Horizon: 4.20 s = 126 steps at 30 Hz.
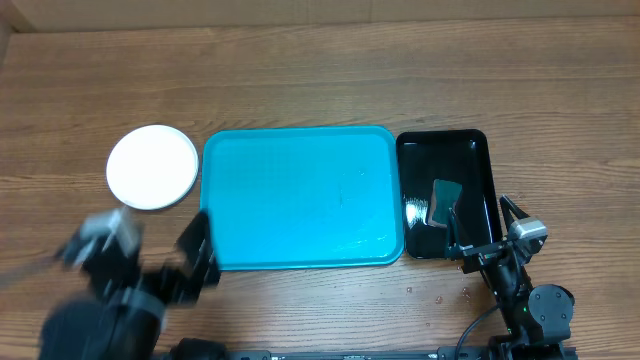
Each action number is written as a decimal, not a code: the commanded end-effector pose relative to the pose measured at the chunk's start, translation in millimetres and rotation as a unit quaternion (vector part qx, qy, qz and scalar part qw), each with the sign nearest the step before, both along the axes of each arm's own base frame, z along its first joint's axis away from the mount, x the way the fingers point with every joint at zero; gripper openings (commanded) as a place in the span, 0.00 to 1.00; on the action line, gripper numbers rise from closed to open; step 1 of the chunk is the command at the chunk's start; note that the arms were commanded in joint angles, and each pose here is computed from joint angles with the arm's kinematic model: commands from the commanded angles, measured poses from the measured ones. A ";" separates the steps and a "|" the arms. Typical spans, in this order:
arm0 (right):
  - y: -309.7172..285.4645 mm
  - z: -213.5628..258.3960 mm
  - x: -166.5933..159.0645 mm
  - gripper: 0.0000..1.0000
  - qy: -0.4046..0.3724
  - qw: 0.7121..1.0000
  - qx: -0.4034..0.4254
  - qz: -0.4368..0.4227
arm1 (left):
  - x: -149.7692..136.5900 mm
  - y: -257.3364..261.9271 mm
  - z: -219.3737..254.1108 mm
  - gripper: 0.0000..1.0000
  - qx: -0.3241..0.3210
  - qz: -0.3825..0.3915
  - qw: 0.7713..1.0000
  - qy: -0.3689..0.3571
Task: Clean dirty plates on tray and stack at the side
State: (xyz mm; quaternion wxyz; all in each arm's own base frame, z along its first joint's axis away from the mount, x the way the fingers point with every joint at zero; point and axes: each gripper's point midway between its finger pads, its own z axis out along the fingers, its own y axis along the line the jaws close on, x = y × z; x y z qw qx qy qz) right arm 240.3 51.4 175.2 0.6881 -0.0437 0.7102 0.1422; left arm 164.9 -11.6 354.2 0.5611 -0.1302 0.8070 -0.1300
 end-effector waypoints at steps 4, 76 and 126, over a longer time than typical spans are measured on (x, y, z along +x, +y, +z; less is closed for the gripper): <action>-0.8 -1.6 0.1 1.00 -0.004 1.000 -0.004 -0.001 | -58.7 25.7 -14.0 1.00 0.006 0.049 0.995 -0.088; -0.8 -1.6 0.1 1.00 -0.004 1.000 -0.004 -0.001 | 81.2 16.3 -198.5 1.00 0.071 0.027 0.988 -0.134; -0.8 -1.6 0.1 1.00 -0.004 1.000 -0.004 -0.001 | 81.2 16.2 -198.5 1.00 0.071 0.027 0.988 -0.134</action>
